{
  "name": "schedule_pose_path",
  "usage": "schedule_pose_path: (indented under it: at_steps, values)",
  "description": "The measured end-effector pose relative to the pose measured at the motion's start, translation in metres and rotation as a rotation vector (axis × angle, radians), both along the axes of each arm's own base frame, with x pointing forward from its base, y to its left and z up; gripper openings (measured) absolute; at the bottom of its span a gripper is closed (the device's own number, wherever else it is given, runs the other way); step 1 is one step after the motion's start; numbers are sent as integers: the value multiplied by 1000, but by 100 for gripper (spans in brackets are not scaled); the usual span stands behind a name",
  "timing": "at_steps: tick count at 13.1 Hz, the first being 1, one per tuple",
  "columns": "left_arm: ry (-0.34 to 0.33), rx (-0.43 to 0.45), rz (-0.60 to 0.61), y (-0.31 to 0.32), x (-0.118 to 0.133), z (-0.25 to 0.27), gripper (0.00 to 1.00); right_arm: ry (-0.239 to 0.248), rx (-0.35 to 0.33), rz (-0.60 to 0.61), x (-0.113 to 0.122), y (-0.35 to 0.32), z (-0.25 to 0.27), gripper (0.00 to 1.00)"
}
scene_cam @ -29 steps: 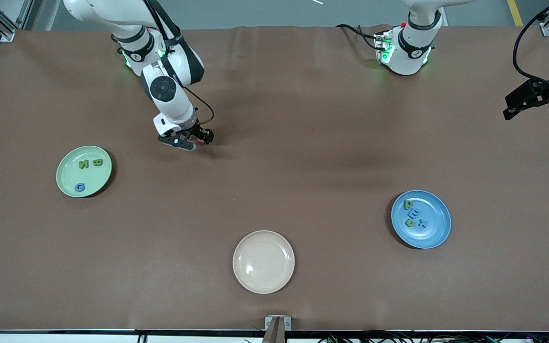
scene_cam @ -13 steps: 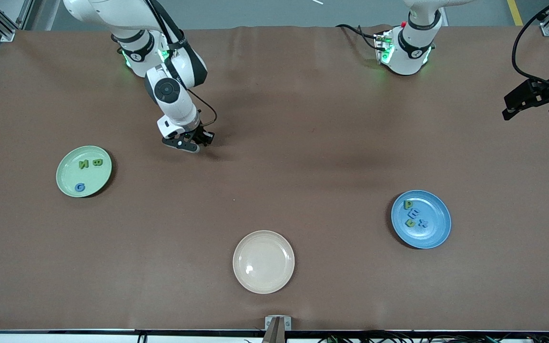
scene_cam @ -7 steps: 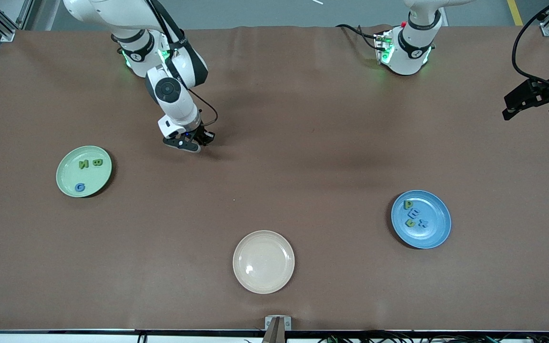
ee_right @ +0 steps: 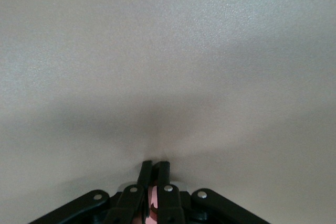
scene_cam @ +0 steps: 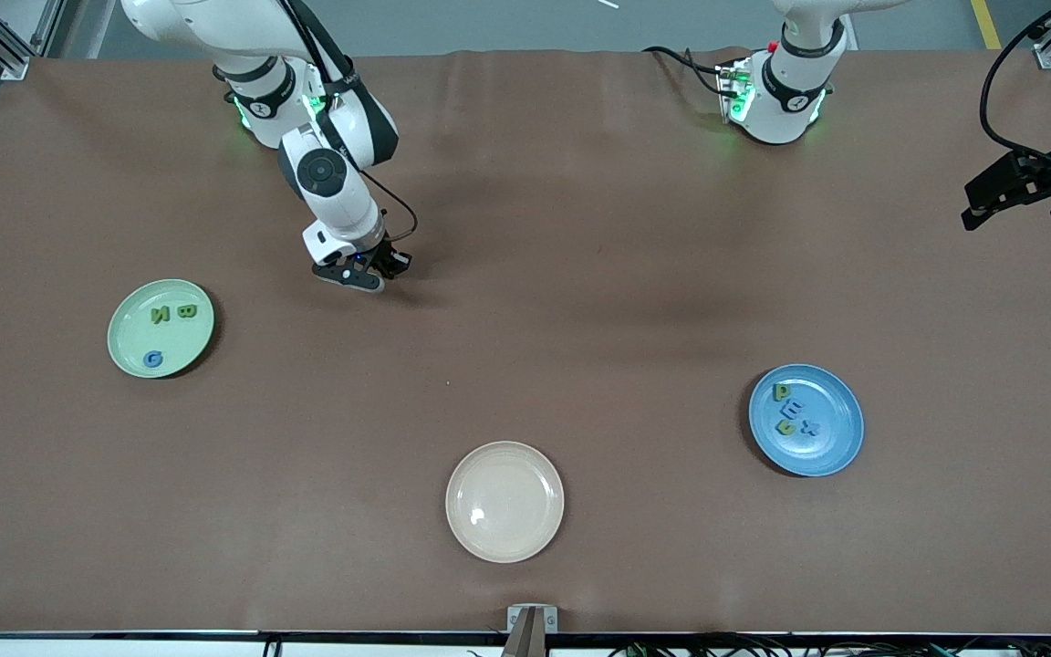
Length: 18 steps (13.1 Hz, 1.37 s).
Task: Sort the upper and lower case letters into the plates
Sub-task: 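Lower the right gripper onto the pink a and close it, then carry the pink a onto the green plate and open the right gripper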
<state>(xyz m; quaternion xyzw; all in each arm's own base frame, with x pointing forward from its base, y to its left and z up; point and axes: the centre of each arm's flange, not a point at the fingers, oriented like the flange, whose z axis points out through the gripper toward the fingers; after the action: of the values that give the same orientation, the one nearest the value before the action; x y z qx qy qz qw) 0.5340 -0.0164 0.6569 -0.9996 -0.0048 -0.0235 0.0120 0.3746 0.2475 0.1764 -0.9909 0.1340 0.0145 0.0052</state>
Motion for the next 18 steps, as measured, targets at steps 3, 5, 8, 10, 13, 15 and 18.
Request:
schedule_pose_path:
  at_steps: [3,5,8,10,13,15,18]
  values:
    - [0,0,1,0,0,0,100,57,-23,6,5,6,18,7]
    - [0,0,2,1,0,0,100,146,-49,18,23,8,70,7]
    - [0,0,2,1,0,0,100,200,-4,117,88,-65,176,7]
    - [0,0,1,0,0,0,100,169,23,221,135,-164,220,7]
    - [1,0,-1,0,0,0,100,135,34,348,165,-282,210,7]
    - [1,0,-2,-1,0,-1,100,112,34,412,177,-326,173,7]
    - [5,0,-3,-1,1,-3,100,90,21,484,189,-363,110,7]
